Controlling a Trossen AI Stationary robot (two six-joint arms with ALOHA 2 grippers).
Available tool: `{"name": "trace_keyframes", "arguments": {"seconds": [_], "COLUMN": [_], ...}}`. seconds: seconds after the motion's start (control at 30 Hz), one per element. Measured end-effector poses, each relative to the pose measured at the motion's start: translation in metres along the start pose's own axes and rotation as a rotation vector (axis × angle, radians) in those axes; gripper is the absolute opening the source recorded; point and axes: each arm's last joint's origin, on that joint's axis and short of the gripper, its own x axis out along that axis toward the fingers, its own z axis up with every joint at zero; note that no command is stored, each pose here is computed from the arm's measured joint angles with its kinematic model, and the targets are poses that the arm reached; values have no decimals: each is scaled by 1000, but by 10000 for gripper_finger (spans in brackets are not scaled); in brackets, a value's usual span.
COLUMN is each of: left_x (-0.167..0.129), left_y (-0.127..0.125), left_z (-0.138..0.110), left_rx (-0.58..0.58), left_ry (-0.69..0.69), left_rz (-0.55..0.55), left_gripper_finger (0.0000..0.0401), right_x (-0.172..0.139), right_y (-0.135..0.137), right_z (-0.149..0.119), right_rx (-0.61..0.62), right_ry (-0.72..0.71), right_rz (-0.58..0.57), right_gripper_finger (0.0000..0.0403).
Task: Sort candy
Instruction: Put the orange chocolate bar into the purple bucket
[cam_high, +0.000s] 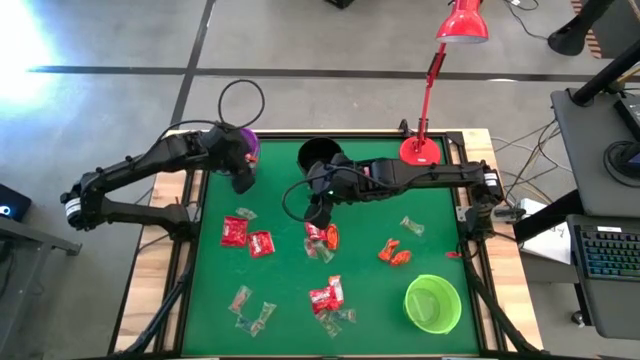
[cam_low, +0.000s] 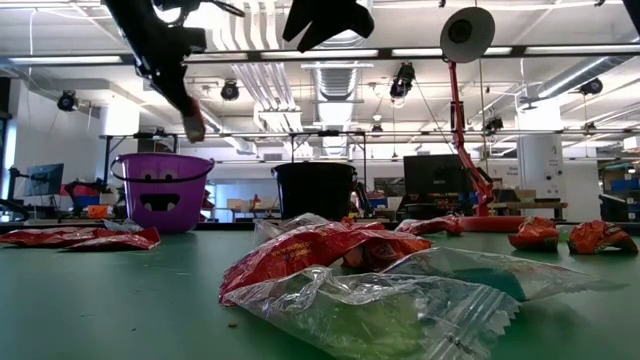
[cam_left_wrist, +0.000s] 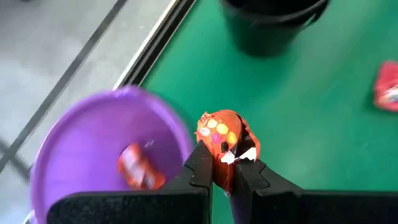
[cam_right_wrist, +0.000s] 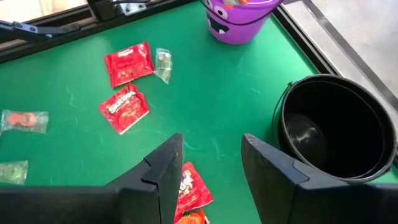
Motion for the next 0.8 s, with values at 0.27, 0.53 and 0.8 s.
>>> {"name": "trace_keyframes", "arguments": {"seconds": [0.27, 0.53, 0.8], "left_x": [1, 4, 21], "left_y": [8, 21, 27], "left_z": [-2, -5, -6], "left_rx": [-124, -196, -225], "left_ry": [16, 54, 162], "left_rz": [92, 306, 333], "left_gripper_finger": [2, 2, 26], "right_x": [2, 5, 6], "right_y": [-7, -19, -23], "right_z": [0, 0, 1], "right_rx": [-51, -45, -70], "right_ry": [23, 52, 61], "right_rz": [-17, -47, -54], "right_gripper_finger": [156, 157, 153]}}
